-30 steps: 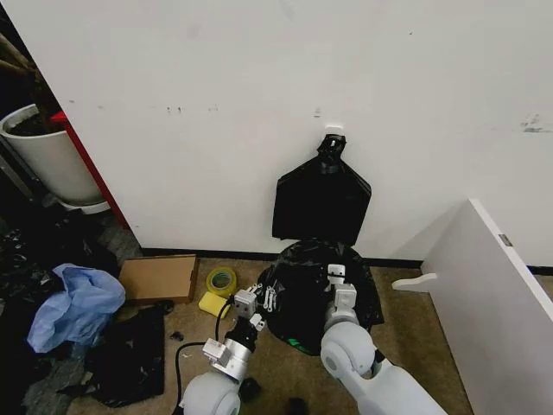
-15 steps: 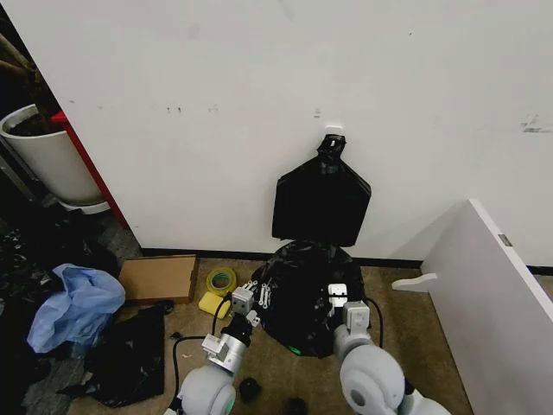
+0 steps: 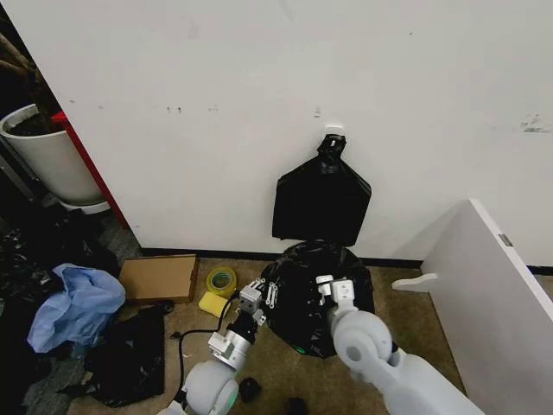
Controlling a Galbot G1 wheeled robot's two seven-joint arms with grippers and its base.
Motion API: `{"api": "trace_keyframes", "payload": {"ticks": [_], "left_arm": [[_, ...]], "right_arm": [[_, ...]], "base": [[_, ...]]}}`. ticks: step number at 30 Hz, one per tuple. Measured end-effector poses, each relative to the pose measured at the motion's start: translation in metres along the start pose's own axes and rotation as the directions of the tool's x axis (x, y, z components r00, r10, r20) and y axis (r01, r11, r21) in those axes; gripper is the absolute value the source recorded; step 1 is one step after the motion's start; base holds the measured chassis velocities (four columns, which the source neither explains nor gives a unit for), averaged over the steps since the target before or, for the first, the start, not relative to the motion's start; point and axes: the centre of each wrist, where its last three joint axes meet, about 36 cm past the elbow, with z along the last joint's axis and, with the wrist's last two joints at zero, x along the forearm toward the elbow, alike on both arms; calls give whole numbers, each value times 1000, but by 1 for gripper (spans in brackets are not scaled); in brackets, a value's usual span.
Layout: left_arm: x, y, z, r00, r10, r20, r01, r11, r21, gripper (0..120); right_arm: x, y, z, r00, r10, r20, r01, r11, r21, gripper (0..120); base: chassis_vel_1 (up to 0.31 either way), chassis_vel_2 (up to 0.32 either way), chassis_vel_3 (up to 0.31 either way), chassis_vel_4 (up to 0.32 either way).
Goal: Place the garbage bag over the trash bin.
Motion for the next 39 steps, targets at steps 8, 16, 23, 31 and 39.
{"api": "trace_keyframes", "payload": {"ticks": [8,16,23,31,39], "left_arm": [[-1,1,-2,998,25,53,-27,999,26,5],[4,1,2,999,34,41,-36,999,26,5],[4,2,6,1000,5,31,-6,1000,28,5],[11,-9,7,1000,4,9,-5,998,60,5],[20,-16,-3,1000,15,3,-15,996,91,5]], "right_arm": [[-40,3,0,994,104,17,-105,992,76,0],[-55,-10,1,974,175,144,-187,980,71,0],[-15,0,13,972,119,201,-133,989,57,0],[-31,3,22,923,186,336,-205,978,22,0],[-83,-7,42,868,288,405,-352,932,91,0]], "base": [[0,0,0,0],[0,0,0,0],[0,0,0,0],[0,0,0,0],[0,0,0,0]]}}
